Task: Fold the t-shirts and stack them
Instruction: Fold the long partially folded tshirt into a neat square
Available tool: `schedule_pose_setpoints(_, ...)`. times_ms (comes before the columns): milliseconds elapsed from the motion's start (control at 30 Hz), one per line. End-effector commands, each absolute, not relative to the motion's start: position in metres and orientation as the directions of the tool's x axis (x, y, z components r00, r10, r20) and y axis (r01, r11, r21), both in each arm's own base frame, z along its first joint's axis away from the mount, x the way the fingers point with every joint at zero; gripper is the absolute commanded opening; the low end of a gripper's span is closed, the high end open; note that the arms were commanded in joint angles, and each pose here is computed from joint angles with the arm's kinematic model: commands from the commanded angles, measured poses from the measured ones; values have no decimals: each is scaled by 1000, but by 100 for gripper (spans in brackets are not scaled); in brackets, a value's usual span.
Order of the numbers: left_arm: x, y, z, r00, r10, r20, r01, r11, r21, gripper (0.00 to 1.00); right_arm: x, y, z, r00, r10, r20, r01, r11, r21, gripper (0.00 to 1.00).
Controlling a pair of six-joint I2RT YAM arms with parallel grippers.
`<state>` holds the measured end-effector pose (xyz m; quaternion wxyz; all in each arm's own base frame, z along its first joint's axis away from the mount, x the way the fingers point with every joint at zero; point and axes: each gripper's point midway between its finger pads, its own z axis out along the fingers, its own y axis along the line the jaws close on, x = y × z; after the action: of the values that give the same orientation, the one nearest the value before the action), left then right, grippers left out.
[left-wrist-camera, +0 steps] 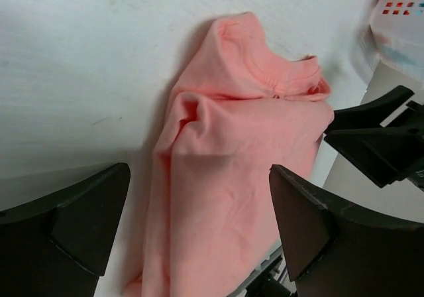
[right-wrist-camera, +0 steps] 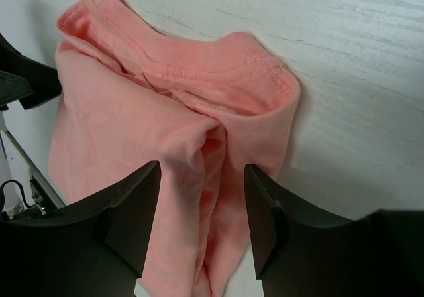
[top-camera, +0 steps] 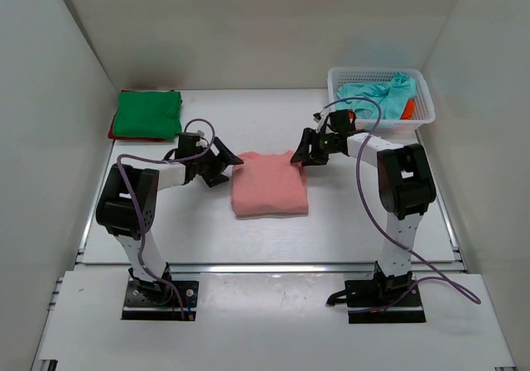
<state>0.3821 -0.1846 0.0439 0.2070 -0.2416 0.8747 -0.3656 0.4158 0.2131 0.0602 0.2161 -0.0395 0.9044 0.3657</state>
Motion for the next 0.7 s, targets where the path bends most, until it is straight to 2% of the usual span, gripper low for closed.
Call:
schedule_pose_setpoints(0,399,-195,51,-785,-560,-266,-195,631,-751,97,433,225,76,-865,67,-497,-319,692,648,50)
schedule_pose_setpoints(67,403,-198,54,-779,-561,-279,-171,618,-767,85,434,230,78,-861,65,-505,-331,682,652,44)
schedule_pose_setpoints(100,403,-195,57,-773,-576,-266,-182,602,-778,79,436,231,82,-854,69,-516,-339,678,652,33)
schedule_pose_setpoints(133,402,-199,58,-773,-575,-267,-171,594,-786,60,434,231,79,-856,75,-511,-333,677,656,20)
schedule_pose_setpoints(167,403,-197,60,-765,-591,-257,-176,575,-799,42,435,233,84,-856,84,-511,-330,673,662,13)
schedule_pose_setpoints(200,402,-197,59,-763,-600,-241,-190,564,-803,29,436,232,86,-850,86,-520,-334,676,657,2)
schedule_pose_setpoints(233,405,-195,64,-761,-602,-243,-179,555,-813,11,433,234,84,-856,81,-510,-332,671,663,0)
schedule_pose_setpoints(267,403,-197,65,-767,-601,-225,-186,543,-819,2,434,237,91,-848,73,-524,-350,665,660,1)
schedule_pose_setpoints(367,406,-196,75,-763,-600,-239,-174,547,-819,0,440,231,104,-833,84,-547,-356,674,647,0)
schedule_pose_setpoints(667,428,-204,120,-746,-608,-272,-111,517,-849,4,456,210,149,-783,167,-600,-356,671,651,0)
